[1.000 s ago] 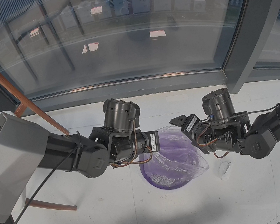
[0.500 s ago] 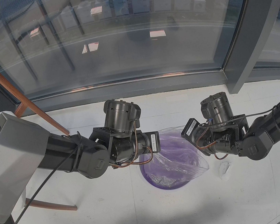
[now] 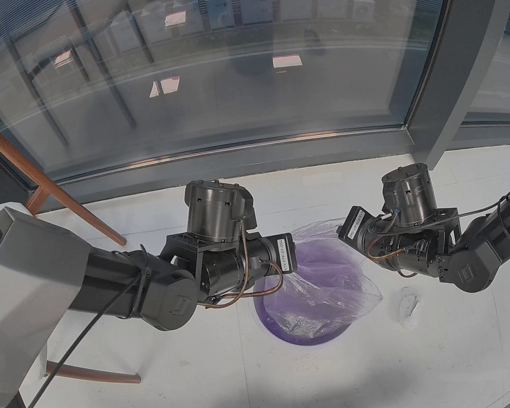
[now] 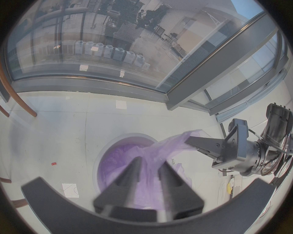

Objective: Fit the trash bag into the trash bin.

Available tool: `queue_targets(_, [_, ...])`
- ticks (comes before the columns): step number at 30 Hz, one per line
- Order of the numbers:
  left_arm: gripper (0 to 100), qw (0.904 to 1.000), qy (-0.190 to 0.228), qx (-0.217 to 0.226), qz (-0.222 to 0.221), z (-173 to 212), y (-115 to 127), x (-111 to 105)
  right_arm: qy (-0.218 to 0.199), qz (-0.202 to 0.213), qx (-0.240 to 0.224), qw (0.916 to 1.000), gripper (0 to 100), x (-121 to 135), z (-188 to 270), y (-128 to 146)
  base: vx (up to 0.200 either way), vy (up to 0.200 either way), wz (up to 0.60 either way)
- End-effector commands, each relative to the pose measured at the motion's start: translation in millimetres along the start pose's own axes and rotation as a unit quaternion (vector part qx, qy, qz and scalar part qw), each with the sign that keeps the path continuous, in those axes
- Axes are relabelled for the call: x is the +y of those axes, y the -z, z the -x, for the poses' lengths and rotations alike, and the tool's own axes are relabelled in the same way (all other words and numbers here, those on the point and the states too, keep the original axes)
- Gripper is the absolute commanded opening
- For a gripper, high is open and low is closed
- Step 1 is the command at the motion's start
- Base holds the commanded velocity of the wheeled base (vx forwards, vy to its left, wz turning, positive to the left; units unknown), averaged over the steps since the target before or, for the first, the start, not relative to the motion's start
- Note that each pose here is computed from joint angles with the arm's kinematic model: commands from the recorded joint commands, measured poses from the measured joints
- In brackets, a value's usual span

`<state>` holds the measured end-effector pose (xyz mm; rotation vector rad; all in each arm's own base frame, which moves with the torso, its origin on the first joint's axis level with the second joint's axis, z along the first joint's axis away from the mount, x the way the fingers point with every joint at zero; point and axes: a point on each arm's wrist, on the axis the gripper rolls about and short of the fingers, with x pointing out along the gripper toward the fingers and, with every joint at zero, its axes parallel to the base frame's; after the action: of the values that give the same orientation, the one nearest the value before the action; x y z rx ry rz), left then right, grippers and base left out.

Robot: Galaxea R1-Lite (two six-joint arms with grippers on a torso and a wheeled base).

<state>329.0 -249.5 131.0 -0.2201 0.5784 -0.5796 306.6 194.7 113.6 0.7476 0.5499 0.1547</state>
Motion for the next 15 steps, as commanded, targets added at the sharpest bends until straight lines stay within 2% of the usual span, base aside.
queue_targets(1, [100, 0.9998, 0.006, -0.020, 0.001, 3, -4, -1, 0.006, 0.000, 0.001, 1.0000, 0, -5, -3, 1, 0.000, 0.000, 0.00])
queue_targets(5, [100, 0.9995, 0.011, -0.031, 0.001, 11, -4, -1, 0.011, -0.002, -0.003, 0.9999, 0, -8, -5, -1, 0.000, 0.000, 0.00])
queue_targets(11, [100, 1.0000, 0.002, 0.006, -0.003, 27, 28, 8, 0.017, -0.003, -0.001, 0.9999, 0, -10, -8, 0, 0.000, 0.000, 0.00])
queue_targets(15, [100, 1.0000, -0.001, 0.004, -0.002, 26, 34, 10, 0.017, -0.005, -0.001, 0.9998, 0, -10, -8, 0, 0.000, 0.000, 0.00])
